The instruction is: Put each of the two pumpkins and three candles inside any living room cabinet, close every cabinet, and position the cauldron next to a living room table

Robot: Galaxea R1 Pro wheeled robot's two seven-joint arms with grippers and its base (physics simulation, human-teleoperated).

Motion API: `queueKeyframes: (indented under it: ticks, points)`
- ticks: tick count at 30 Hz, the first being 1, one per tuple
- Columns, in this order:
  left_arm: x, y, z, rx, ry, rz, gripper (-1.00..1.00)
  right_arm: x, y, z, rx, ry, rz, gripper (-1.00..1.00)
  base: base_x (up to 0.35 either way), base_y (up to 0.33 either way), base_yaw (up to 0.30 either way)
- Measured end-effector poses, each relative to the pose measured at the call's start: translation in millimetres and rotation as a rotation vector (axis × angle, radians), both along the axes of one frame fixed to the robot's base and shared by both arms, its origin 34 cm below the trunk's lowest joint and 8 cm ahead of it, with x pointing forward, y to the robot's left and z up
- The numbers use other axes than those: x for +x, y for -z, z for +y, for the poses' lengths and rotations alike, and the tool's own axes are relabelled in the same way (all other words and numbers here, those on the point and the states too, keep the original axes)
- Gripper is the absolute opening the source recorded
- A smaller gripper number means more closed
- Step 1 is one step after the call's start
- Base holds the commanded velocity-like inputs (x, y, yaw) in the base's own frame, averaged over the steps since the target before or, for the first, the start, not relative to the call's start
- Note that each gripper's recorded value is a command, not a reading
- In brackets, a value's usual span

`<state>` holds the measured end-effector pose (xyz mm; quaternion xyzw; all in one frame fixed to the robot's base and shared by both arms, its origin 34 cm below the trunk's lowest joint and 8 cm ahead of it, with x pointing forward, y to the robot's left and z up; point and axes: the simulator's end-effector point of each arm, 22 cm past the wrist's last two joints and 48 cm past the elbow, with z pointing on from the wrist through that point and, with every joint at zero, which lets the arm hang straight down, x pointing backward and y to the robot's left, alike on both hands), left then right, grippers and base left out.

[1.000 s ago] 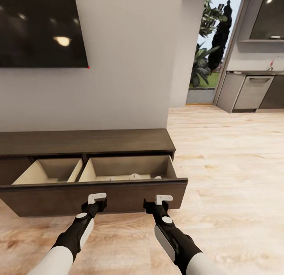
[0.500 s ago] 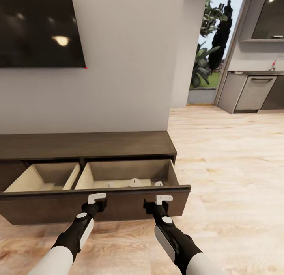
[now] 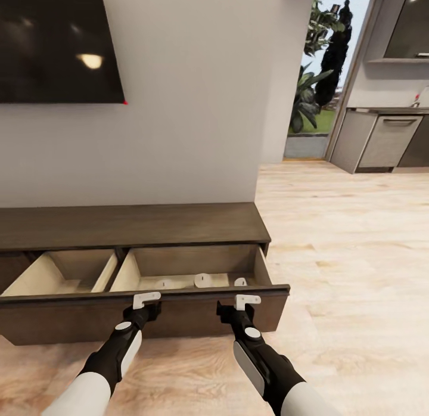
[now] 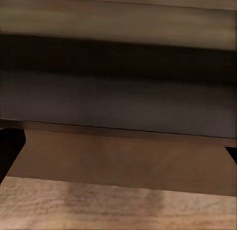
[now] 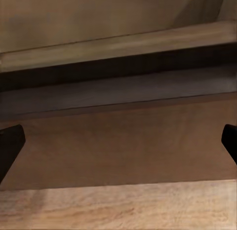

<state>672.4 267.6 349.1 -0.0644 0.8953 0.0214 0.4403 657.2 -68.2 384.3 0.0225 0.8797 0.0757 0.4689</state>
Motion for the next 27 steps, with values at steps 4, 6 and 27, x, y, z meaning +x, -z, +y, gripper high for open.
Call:
queueKeyframes:
  ticks: [4,6,27]
  points:
    - [-0.3,0.5,-1.0,-0.003,0.001,0.001,1.0,0.0,0.1,0.0,0.0,0.0,0.0,1.0,0.251,0.076,0.0]
    - [-0.3,0.5,-1.0,-0.003,0.001,0.001,1.0,0.0,0.1,0.0,0.0,0.0,0.0,1.0,0.253,0.083,0.0]
    - [0.0,0.1,0.3,0.001,0.0,0.0,1.0,0.3,-0.5,0.2,0.001,0.0,-0.001,1.0,0.225,0.02,0.0]
